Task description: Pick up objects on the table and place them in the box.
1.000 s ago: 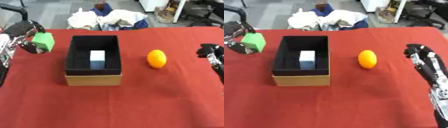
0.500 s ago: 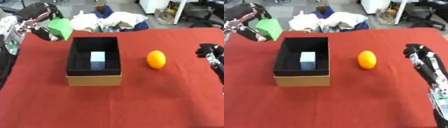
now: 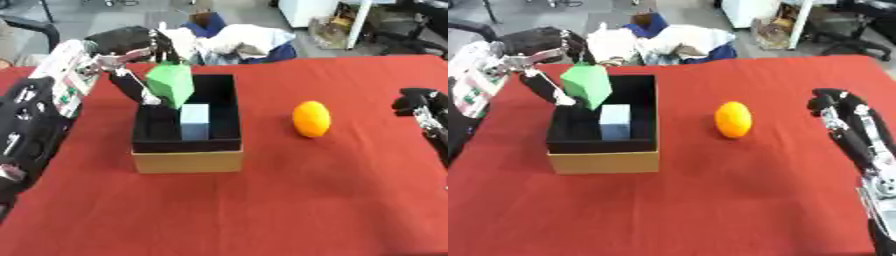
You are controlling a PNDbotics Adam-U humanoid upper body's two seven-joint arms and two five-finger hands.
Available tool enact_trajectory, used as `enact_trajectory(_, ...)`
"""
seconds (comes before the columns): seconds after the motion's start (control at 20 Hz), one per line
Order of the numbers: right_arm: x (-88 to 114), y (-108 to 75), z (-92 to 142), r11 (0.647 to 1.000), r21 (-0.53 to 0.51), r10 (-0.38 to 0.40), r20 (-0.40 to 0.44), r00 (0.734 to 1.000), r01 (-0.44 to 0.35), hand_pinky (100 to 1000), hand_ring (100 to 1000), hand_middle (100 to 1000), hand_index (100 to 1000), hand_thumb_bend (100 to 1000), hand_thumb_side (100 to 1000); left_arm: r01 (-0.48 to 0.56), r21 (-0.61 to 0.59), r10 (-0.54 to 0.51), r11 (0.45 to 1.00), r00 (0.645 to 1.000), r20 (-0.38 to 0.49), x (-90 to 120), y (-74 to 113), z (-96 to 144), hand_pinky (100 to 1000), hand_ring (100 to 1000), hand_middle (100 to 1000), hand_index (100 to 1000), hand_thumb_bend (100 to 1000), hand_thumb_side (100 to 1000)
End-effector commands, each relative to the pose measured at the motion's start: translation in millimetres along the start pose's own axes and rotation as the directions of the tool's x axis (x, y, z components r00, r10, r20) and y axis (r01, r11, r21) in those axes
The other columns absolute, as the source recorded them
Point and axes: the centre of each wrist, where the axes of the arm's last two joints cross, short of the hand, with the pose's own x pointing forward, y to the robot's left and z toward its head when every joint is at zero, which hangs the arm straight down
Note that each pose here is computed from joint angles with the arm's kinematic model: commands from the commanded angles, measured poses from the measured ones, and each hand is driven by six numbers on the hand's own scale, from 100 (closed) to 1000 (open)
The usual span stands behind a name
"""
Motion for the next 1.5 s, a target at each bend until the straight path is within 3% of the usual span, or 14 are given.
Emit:
enact_trajectory(0.05, 5, -6.8, -6, 1.0, -0.003, 0.011, 0.023, 1.0, -0.01, 679, 685, 605, 762, 100, 709, -0.001, -0.03, 0.001, 1.0, 1.0, 0.025, 1, 2.2, -2, 643, 602, 602, 704, 373, 385)
enact_trajectory(0.15, 5, -7.8, -6, 1.0, -0.004, 0.013, 0.024, 1.0, -0.013, 679, 685, 605, 762, 100, 704, -0.016, -0.067, 0.019, 0.998, 0.999, 0.038, 1, -3.8, -2, 659, 618, 630, 738, 386, 519)
enact_trajectory(0.35, 6, -11.2, -9, 1.0, -0.004, 0.025, 0.028, 0.999, -0.025, 680, 685, 605, 763, 100, 693, -0.056, -0.099, 0.062, 0.994, 0.996, 0.058, 0, -6.1, 4, 702, 670, 696, 809, 427, 698)
enact_trajectory(0.75, 11, -29.1, -21, 0.995, 0.026, 0.099, 0.05, 0.994, -0.1, 682, 689, 610, 767, 100, 644, -0.099, -0.028, 0.101, 0.995, 0.993, 0.065, 2, 20.1, 38, 732, 708, 744, 832, 641, 861)
enact_trajectory(0.9, 13, -38.1, -31, 0.988, 0.061, 0.138, 0.066, 0.988, -0.142, 685, 692, 616, 771, 100, 623, -0.133, 0.048, 0.131, 0.99, 0.99, 0.043, 3, 26.2, 54, 727, 697, 738, 827, 637, 858)
enact_trajectory(1.1, 17, -51.6, -49, 0.962, 0.161, 0.209, 0.096, 0.973, -0.222, 697, 716, 650, 786, 100, 613, -0.214, 0.198, 0.214, 0.957, 0.977, 0.022, 6, 26.4, 72, 708, 658, 708, 812, 599, 785)
enact_trajectory(1.25, 17, -59.0, -62, 0.922, 0.265, 0.258, 0.125, 0.958, -0.283, 716, 751, 694, 805, 100, 631, -0.277, 0.294, 0.283, 0.915, 0.959, 0.023, 11, 21.7, 84, 692, 630, 687, 795, 557, 739)
enact_trajectory(1.5, 6, -62.0, -79, 0.82, 0.453, 0.322, 0.141, 0.936, -0.35, 749, 805, 761, 829, 100, 690, -0.383, 0.395, 0.398, 0.835, 0.916, 0.045, 23, 9.2, 99, 681, 613, 670, 784, 518, 716)
